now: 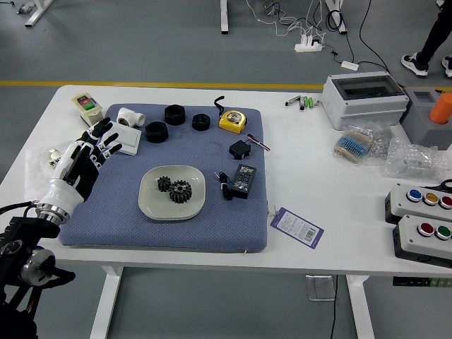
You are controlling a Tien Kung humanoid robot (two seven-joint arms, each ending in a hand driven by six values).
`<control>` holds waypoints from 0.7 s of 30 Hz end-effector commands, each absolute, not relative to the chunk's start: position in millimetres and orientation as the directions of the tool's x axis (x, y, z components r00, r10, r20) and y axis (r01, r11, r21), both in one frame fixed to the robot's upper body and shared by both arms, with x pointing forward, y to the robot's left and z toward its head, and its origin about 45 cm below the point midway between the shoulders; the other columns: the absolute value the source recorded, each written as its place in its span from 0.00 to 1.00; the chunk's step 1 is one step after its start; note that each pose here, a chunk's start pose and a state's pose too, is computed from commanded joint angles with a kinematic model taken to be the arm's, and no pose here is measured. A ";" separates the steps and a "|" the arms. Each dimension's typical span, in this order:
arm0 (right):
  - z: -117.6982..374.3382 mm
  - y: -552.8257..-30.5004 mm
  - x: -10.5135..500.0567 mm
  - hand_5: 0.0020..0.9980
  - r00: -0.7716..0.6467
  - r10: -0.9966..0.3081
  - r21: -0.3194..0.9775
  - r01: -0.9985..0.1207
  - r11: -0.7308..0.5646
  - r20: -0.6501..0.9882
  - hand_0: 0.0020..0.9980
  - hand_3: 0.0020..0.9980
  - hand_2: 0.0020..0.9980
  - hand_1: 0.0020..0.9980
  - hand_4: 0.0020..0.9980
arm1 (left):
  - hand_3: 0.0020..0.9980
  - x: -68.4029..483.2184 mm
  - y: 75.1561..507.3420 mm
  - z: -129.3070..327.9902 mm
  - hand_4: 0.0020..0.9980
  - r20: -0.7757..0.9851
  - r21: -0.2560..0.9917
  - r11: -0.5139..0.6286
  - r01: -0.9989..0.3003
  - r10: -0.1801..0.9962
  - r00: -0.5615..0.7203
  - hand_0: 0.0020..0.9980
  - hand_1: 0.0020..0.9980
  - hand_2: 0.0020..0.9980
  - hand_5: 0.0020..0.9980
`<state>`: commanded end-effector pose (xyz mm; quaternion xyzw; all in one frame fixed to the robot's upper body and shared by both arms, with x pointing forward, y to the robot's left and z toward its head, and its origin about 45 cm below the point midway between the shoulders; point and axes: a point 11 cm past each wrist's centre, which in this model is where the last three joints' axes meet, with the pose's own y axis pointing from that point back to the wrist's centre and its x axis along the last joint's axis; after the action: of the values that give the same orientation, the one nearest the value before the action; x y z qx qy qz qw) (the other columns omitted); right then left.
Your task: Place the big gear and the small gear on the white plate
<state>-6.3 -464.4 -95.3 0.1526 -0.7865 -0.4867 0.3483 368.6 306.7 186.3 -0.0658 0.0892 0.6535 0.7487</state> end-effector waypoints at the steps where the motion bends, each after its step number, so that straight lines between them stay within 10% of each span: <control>1: -95.3 -464.4 -6.5 0.64 -0.711 -0.579 0.872 0.099 0.480 0.399 0.70 0.56 0.74 0.71 0.79 | 0.88 367.3 306.4 185.2 0.92 -0.225 0.022 0.140 -0.990 0.965 0.131 0.83 0.90 0.96 0.73; 21: -94.8 -465.1 -0.1 0.64 -0.716 -0.579 0.873 0.088 0.480 0.391 0.70 0.56 0.74 0.71 0.79 | 0.86 359.9 317.6 185.9 0.93 -0.249 0.035 0.125 -0.992 0.962 0.112 0.85 0.89 0.94 0.77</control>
<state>-0.1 -465.1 -94.8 0.1555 -0.7888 -0.4855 0.3435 359.9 317.6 185.9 -0.0703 0.1056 0.6579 0.7424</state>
